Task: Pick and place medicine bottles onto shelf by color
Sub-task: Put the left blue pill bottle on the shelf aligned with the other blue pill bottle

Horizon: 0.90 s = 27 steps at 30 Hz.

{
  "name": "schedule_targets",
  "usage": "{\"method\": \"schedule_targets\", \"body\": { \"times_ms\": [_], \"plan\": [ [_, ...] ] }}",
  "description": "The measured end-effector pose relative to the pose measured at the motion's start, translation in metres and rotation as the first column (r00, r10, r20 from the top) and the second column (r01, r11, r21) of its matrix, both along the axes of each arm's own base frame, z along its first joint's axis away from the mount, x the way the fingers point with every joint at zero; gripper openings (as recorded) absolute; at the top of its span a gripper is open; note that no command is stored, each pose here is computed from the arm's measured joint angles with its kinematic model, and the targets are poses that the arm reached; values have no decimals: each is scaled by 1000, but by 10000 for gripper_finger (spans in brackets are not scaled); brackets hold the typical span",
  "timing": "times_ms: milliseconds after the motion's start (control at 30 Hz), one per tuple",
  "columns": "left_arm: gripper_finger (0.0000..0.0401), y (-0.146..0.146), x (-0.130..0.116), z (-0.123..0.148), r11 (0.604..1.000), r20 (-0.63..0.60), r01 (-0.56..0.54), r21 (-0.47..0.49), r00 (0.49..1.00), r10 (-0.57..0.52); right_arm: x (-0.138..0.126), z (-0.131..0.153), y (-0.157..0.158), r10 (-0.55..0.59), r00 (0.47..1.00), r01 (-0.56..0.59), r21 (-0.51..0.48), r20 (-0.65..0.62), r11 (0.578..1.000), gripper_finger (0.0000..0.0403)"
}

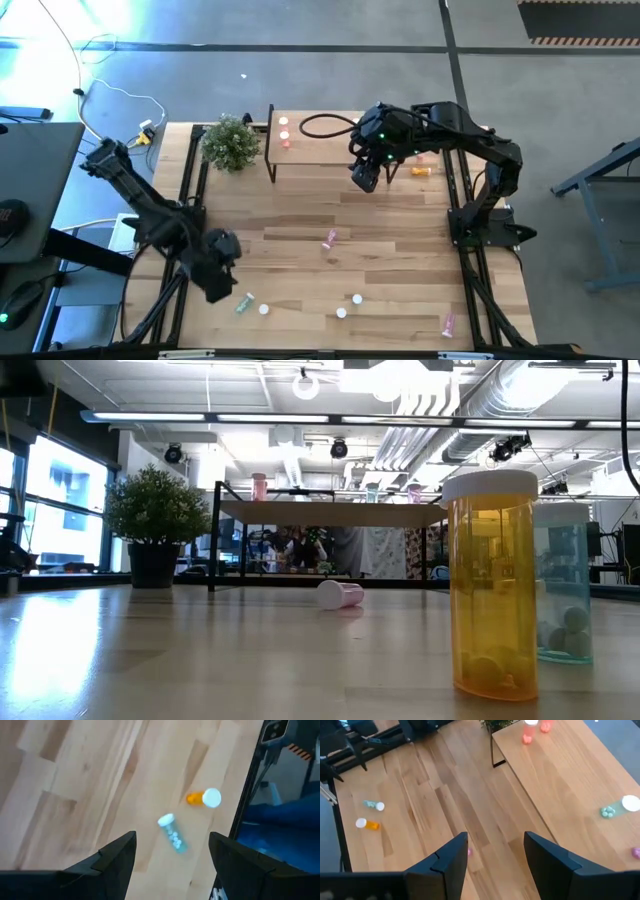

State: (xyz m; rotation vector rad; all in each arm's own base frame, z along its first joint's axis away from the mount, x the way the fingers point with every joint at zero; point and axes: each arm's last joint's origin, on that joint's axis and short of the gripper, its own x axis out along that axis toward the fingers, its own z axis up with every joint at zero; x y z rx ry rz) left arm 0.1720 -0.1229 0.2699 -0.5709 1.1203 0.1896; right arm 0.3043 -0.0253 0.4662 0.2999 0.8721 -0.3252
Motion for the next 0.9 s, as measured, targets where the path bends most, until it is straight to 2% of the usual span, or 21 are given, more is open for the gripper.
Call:
{"method": "schedule_targets", "body": {
  "times_ms": [267, 467, 700, 900],
  "plan": [
    [239, -37, -2, -26, 995, -42, -64, 71, 997, 67, 0, 0, 0, 9, 1000, -9, -6, -3, 1000, 185],
    [239, -58, 7, -48, 993, -65, -100, 66, 992, 104, 0, 0, 0, 24, 1000, -24, -17, -6, 1000, 185],
    [239, -75, 23, -78, 987, -85, -144, 70, 985, 149, 0, 0, 0, 25, 1000, -25, -15, -6, 1000, 185],
    [239, -81, 27, -99, 977, -129, -177, 115, 973, 192, 0, 0, 0, 28, 1000, -28, -17, -7, 999, 185]
  ]
}}
